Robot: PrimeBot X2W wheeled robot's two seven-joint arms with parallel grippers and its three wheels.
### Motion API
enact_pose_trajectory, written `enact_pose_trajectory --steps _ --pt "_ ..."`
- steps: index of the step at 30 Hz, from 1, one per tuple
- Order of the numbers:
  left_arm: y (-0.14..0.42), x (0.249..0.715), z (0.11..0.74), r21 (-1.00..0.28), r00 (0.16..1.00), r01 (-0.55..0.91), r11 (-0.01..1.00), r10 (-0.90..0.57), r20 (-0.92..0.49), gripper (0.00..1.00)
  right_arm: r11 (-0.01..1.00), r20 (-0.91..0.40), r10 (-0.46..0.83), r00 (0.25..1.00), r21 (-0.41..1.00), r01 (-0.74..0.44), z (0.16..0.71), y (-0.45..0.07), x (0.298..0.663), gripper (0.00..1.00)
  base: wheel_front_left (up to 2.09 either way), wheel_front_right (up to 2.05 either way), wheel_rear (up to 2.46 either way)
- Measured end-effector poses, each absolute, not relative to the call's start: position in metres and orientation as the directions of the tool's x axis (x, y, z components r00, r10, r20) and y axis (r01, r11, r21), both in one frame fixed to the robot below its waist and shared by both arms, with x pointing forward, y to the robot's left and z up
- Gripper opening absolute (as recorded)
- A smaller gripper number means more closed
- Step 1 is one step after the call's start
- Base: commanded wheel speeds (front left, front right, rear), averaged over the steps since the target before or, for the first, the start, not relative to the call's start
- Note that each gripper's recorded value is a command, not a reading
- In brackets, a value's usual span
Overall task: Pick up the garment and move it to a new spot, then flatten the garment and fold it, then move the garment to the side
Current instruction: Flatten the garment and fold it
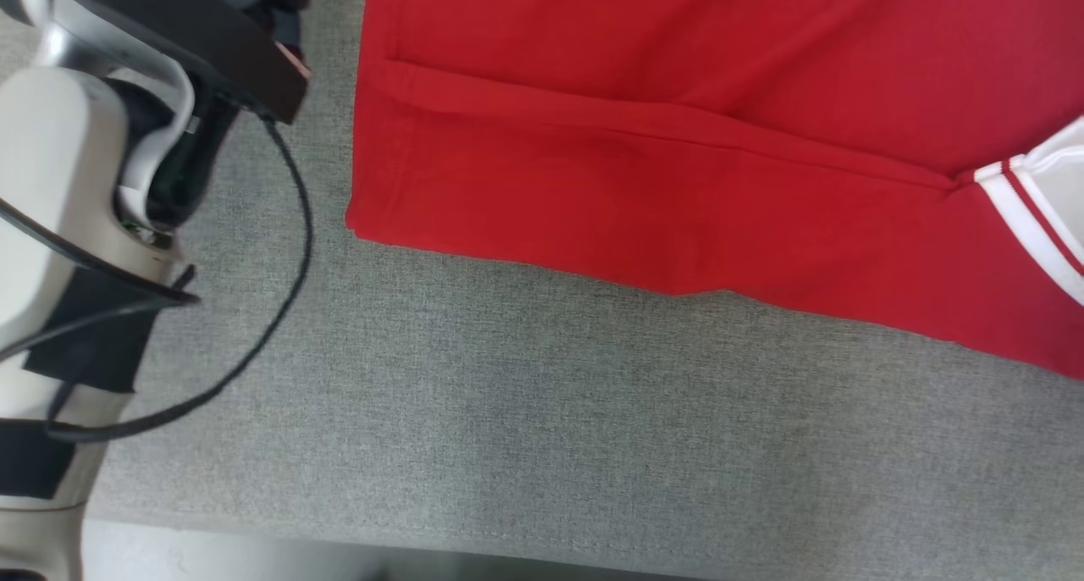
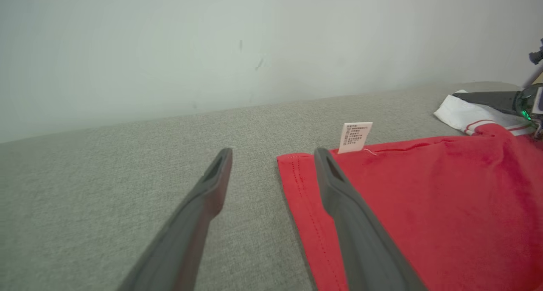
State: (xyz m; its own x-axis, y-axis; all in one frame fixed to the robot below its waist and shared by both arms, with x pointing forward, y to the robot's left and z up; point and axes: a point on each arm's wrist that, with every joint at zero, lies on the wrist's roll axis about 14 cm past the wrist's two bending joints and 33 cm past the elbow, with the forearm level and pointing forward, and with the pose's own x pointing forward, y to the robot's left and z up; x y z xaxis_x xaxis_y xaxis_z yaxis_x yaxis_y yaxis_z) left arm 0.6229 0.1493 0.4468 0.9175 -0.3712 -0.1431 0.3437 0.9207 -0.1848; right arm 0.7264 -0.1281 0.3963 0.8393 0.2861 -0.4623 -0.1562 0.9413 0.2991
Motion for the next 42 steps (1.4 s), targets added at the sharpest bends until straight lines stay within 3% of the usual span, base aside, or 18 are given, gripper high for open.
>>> enact_pose_trajectory --steps 19,30,41,42 --pt "0.128 0.641 0.429 -0.278 0.848 0.378 0.883 -0.451 -0.278 1.0 0.935 -0.375 0.297 0.878 0.3 -0.188 0.428 -0.126 0.717 0.0 0.0 0.0 0.0" --pt "0.115 0.654 0.399 -0.312 0.774 0.373 0.874 -0.478 -0.415 1.0 0.914 -0.296 0.359 0.885 0.302 -0.269 0.451 -0.108 0.711 0.0 0.0 0.0 0.0" --pt "0.1 0.656 0.387 -0.37 0.728 0.37 0.852 -0.513 -0.454 1.0 0.913 -0.253 0.368 0.895 0.278 -0.297 0.462 -0.115 0.71 0.0 0.0 0.0 0.0" --pt "0.1 0.656 0.386 -0.369 0.727 0.37 0.853 -0.513 -0.457 0.79 0.914 -0.253 0.37 0.894 0.272 -0.301 0.462 -0.115 0.71 0.0 0.0 0.0 0.0"
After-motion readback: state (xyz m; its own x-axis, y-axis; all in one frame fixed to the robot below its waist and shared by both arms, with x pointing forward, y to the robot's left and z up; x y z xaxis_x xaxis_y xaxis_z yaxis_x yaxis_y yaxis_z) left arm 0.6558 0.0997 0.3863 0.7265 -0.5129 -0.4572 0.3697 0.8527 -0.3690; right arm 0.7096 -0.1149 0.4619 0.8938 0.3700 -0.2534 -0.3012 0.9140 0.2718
